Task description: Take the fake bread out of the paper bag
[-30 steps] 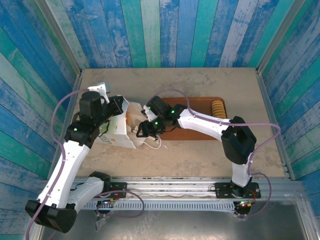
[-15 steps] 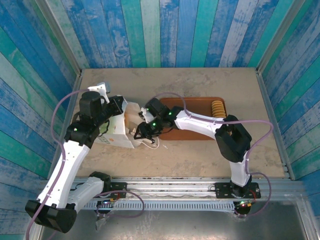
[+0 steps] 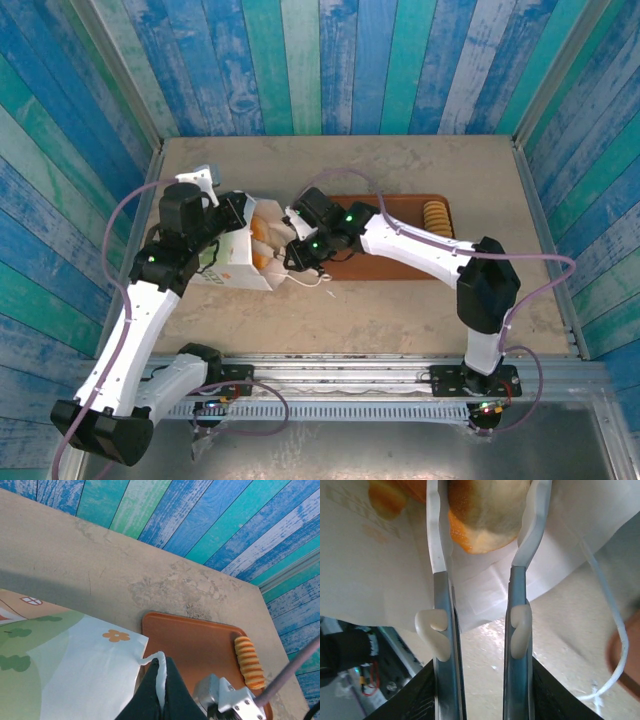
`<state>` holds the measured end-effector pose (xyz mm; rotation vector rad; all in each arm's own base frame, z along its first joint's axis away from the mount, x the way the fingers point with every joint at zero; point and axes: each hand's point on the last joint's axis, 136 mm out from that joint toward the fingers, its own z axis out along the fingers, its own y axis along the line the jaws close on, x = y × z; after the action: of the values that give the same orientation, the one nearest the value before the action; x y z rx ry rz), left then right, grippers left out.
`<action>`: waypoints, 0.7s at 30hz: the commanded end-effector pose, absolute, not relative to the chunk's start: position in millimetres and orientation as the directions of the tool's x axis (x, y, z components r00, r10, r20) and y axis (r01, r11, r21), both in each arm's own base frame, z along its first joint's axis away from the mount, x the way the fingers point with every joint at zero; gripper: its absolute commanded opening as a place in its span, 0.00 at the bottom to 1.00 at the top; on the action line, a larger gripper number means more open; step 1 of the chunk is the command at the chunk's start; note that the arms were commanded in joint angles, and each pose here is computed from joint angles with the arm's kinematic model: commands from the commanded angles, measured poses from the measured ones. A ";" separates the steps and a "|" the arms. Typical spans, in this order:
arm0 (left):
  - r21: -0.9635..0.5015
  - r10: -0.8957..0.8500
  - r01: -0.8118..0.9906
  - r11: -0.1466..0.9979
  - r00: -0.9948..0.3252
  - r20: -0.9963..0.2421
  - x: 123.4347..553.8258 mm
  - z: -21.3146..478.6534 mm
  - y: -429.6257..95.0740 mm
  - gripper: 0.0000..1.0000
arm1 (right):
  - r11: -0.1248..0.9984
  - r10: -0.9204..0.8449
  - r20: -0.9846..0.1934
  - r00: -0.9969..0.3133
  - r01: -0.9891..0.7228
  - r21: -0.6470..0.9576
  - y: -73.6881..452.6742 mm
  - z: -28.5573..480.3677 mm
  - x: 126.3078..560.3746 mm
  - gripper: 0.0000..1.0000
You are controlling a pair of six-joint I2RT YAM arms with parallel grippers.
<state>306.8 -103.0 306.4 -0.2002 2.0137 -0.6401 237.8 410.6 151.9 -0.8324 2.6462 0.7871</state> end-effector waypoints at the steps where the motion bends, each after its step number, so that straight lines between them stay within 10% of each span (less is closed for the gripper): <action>1: -0.524 -0.409 0.134 0.841 -0.477 -0.778 310.7 315.4 -103.1 0.00 | 0.723 -0.512 -0.399 -0.761 -0.633 0.279 391.5 152.8 241.8 0.41; 21: -0.530 -0.406 0.145 0.836 -0.486 -0.774 309.7 313.0 -106.1 0.00 | 0.668 -0.475 -0.311 -0.823 -0.568 0.482 432.4 125.4 230.0 0.62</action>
<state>308.0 -104.1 306.5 -0.2094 2.0120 -0.6525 231.3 421.9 123.4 -0.8760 2.7254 0.7861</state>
